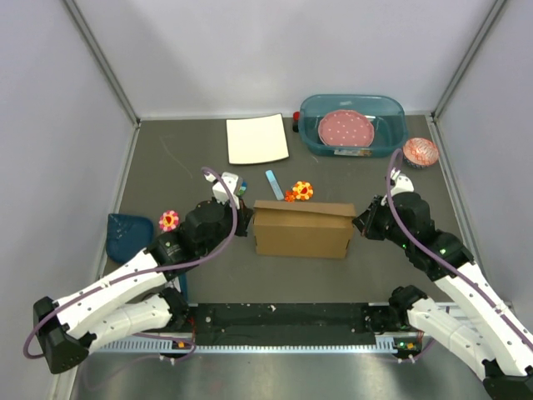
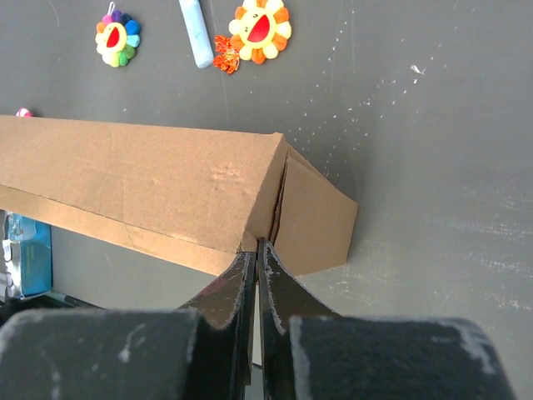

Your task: Fold the paper box

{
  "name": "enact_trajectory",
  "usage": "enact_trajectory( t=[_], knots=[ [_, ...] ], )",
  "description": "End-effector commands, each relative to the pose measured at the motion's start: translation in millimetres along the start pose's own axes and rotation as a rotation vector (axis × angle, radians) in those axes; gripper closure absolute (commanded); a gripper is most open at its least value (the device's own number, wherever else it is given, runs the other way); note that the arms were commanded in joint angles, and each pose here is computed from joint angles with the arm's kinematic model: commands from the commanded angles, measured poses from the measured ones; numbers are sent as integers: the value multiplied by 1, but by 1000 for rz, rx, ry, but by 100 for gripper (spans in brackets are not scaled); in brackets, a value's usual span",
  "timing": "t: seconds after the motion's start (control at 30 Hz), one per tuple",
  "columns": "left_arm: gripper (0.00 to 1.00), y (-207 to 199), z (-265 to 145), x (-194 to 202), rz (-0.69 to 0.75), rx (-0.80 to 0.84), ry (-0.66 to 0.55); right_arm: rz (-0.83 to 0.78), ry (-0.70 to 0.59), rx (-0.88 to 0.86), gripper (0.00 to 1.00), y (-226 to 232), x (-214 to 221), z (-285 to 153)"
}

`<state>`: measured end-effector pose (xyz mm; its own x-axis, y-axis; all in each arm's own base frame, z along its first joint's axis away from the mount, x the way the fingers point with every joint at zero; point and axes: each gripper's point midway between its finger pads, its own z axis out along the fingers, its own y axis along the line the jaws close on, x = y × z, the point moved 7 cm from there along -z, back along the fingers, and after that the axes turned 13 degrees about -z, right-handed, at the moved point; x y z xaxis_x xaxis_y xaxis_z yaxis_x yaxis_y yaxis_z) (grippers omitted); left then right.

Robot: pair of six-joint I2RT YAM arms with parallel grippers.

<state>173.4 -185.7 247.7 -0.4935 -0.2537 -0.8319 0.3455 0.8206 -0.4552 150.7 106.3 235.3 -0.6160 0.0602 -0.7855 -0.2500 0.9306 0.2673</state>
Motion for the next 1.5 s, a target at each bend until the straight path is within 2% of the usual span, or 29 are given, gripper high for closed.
enact_trajectory(
  t=[0.0,0.2,0.57,0.8,1.03,1.2,1.47],
  knots=[
    [100,-6,2,-9,-22,35,-42,-30,165,27,100,-7,31,2],
    [100,4,7,17,-7,41,26,-24,156,21,100,-6,30,0],
    [100,41,11,79,-58,-63,156,-25,153,15,100,-5,29,-2],
    [100,63,7,96,-19,-177,189,-28,147,19,100,-6,27,-6],
    [100,75,3,94,41,-277,183,-37,128,23,100,-5,21,-10],
    [100,71,7,103,59,-292,212,-38,110,25,89,-4,15,-15],
    [100,66,7,96,62,-286,192,-61,25,42,82,-2,-10,-29]
  ],
)
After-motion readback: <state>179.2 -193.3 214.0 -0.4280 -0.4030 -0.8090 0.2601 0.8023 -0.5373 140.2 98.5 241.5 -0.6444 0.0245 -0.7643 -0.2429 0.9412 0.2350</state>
